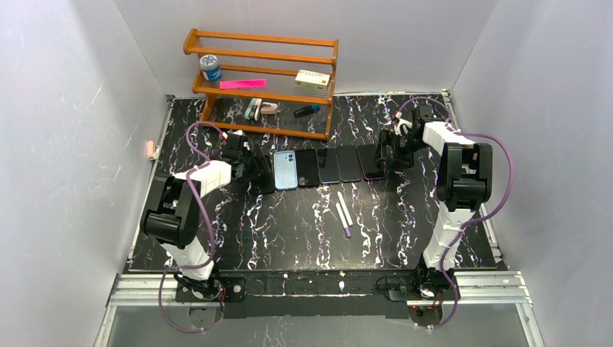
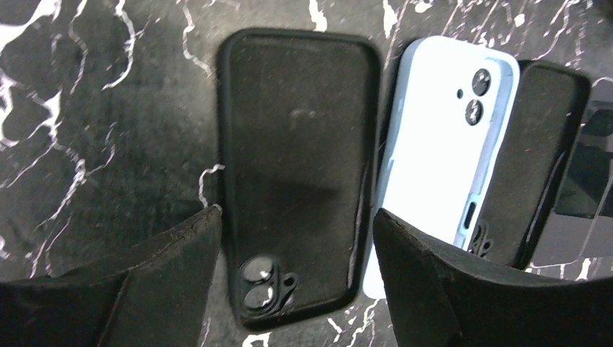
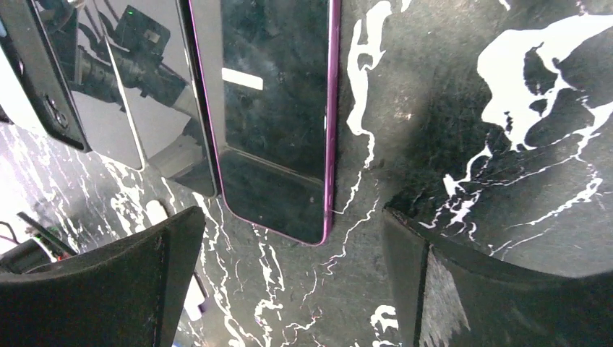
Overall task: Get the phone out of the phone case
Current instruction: Place the phone at the center of the board, then reset both arms
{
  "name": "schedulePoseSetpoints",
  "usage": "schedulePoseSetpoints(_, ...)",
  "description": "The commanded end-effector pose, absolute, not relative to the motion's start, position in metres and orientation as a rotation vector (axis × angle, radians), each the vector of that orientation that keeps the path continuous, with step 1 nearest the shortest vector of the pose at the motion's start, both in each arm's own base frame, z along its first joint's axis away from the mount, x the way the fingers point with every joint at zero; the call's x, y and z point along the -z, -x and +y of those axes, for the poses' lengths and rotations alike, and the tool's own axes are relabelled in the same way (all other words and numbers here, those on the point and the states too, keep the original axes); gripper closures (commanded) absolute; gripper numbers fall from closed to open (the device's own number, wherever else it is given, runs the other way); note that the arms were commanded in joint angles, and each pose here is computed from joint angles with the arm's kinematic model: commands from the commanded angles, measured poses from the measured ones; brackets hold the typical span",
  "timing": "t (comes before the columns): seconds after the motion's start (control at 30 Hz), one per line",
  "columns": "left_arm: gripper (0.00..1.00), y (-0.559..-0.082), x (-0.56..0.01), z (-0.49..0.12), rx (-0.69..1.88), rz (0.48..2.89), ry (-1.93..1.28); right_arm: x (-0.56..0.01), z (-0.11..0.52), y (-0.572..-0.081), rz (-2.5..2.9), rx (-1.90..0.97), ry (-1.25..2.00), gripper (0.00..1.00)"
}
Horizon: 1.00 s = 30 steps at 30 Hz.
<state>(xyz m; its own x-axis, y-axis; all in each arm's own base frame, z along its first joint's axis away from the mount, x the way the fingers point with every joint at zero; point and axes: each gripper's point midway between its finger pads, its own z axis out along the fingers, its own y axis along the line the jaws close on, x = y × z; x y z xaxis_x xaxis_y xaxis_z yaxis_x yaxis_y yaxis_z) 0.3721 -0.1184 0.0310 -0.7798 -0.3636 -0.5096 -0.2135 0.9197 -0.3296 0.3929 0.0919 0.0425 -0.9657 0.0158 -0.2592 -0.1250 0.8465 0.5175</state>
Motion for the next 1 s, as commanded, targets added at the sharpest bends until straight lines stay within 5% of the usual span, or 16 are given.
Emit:
schedulePoseSetpoints(0.0,0.26,-0.375,-0.024,-0.133,0.418,2.527,0.404,-0.041,0.098,-0.407,2.725,-0.692,0.129,0.02)
schedulePoseSetpoints(0.33,0.25,-0.377,-0.023,-0.143,0.485,2.534,0.380,-0.033,0.127,-0.405,2.733,-0.744,0.255,0.03)
schedulePoseSetpoints(0.6,0.21,-0.369,-0.045,-0.113,0.320,2.459,0.442,-0.082,0.116,-0.418,2.601,-0.605,0.167,0.01)
schedulePoseSetpoints(0.97,0.03,-0.343,-0.188,-0.053,0.103,2.091,0.398,-0.218,0.096,-0.409,2.123,-0.483,0.003,0.01)
